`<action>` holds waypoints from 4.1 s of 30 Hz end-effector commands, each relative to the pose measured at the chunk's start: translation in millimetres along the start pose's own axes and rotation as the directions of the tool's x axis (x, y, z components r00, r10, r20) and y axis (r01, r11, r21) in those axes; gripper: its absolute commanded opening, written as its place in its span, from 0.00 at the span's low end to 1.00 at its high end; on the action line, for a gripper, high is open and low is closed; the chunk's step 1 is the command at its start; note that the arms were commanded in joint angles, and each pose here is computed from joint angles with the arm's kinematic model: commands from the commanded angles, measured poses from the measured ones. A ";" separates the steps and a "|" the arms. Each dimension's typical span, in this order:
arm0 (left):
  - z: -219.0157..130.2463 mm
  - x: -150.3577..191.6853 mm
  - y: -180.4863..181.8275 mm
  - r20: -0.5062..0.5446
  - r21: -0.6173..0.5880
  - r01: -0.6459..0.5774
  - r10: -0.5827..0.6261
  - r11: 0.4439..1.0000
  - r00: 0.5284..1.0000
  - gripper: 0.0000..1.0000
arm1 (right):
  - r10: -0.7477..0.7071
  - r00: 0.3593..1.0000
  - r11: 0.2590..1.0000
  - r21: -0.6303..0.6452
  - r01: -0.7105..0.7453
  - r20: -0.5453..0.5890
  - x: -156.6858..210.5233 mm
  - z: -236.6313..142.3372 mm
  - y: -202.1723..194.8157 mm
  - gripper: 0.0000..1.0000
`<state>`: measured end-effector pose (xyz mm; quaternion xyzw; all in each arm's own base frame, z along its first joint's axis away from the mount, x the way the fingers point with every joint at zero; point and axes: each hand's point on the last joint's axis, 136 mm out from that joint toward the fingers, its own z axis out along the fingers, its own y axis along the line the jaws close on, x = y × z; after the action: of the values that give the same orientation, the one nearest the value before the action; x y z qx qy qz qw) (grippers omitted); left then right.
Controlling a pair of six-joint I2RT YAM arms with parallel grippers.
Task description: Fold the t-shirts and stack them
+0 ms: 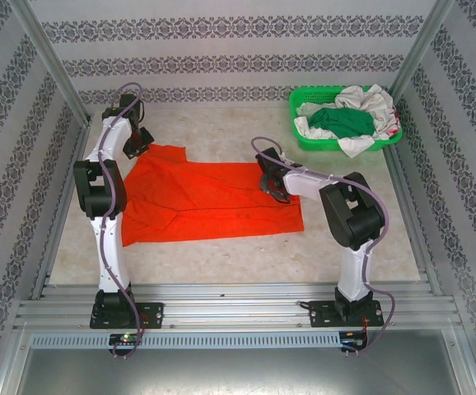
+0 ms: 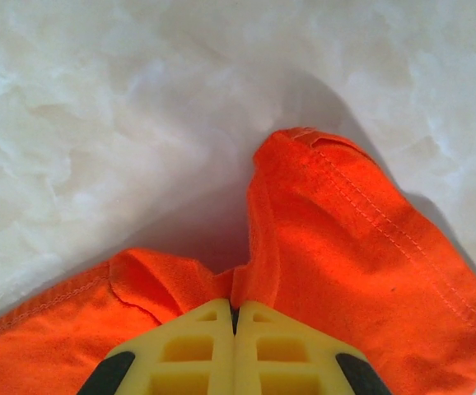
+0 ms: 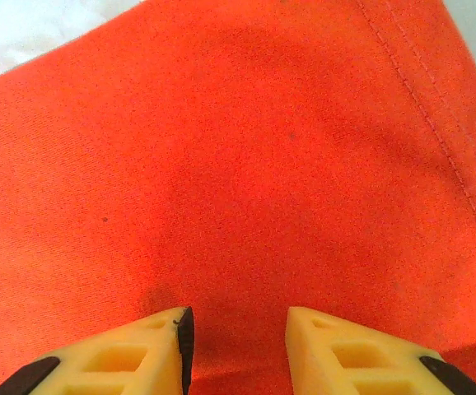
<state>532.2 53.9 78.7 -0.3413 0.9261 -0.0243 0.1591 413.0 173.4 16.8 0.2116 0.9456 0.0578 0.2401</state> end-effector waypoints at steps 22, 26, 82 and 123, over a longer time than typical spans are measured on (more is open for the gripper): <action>-11.8 9.8 11.1 -0.035 -0.011 -0.039 0.039 0.999 0.999 0.00 | 0.070 0.973 0.993 0.079 -0.089 0.221 -95.2 -18.0 -10.4 0.51; -13.4 9.8 10.7 -0.034 -0.007 -0.042 0.042 0.999 0.999 0.00 | 0.122 0.969 0.982 0.117 -0.149 0.212 -106.1 2.5 -17.2 0.48; -50.7 -4.7 -4.2 0.029 0.071 -0.013 0.011 0.997 1.000 0.00 | -0.051 0.975 0.999 0.017 0.048 0.215 -143.5 -20.5 4.6 0.00; -121.0 146.7 102.5 -0.016 0.039 0.096 -0.096 0.995 0.995 0.00 | -0.163 0.970 0.980 -0.086 0.180 0.181 -60.8 -79.0 -43.0 0.00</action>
<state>335.7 24.7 131.2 -0.3641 0.9169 -0.0614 0.1513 410.9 105.3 95.4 0.1326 0.9337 0.0626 0.3267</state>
